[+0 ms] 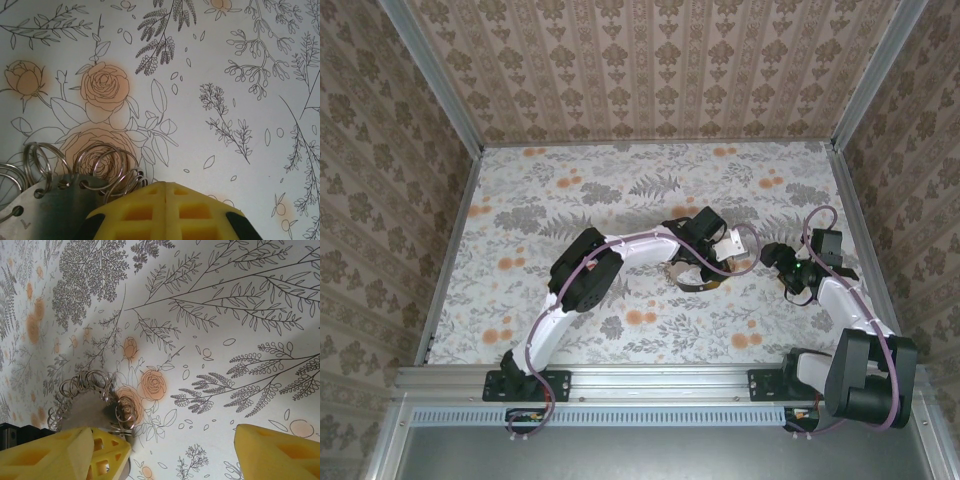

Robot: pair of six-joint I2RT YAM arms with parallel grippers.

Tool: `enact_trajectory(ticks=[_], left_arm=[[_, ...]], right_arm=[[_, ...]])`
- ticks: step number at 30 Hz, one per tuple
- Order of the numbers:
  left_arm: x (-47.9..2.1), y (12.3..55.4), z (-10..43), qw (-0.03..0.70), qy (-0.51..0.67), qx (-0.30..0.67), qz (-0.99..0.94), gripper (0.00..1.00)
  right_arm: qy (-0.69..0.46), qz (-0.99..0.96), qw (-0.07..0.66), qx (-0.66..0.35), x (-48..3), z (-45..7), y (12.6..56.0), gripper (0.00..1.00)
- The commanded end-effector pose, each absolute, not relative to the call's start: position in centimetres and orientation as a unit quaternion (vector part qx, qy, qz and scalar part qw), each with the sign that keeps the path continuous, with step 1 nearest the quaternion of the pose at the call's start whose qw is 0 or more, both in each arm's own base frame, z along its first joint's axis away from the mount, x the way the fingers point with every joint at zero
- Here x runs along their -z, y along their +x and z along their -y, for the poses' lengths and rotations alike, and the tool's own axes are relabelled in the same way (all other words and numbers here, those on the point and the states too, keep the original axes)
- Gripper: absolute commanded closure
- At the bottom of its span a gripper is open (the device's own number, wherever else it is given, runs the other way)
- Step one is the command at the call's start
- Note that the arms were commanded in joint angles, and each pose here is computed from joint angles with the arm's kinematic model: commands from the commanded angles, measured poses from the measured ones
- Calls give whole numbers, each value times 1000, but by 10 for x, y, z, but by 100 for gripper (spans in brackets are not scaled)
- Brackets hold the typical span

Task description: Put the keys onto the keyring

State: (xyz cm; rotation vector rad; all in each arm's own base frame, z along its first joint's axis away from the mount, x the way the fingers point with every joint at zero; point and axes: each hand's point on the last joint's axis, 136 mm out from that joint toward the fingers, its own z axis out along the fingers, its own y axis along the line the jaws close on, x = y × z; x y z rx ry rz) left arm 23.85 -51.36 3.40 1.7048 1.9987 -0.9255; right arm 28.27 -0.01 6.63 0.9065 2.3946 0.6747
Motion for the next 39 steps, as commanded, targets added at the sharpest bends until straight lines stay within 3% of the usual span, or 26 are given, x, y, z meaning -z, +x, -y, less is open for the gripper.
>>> enact_trajectory(ticks=[1,9,16,21,39], left_arm=[[-44,244,510,187,593,329,-711,100],[-70,252,500,213,587,334,-706,99],[-104,256,492,247,584,341,-694,65],[-107,258,490,248,586,343,-691,53],[-53,242,506,185,640,314,-676,50]], right_arm=[[328,-880,237,-249,-62,-1,277,24],[331,-882,234,-241,-59,1,277,24],[334,-882,234,-234,-57,4,278,24],[335,-884,232,-231,-56,4,277,24],[333,-886,228,-226,-52,5,276,23]])
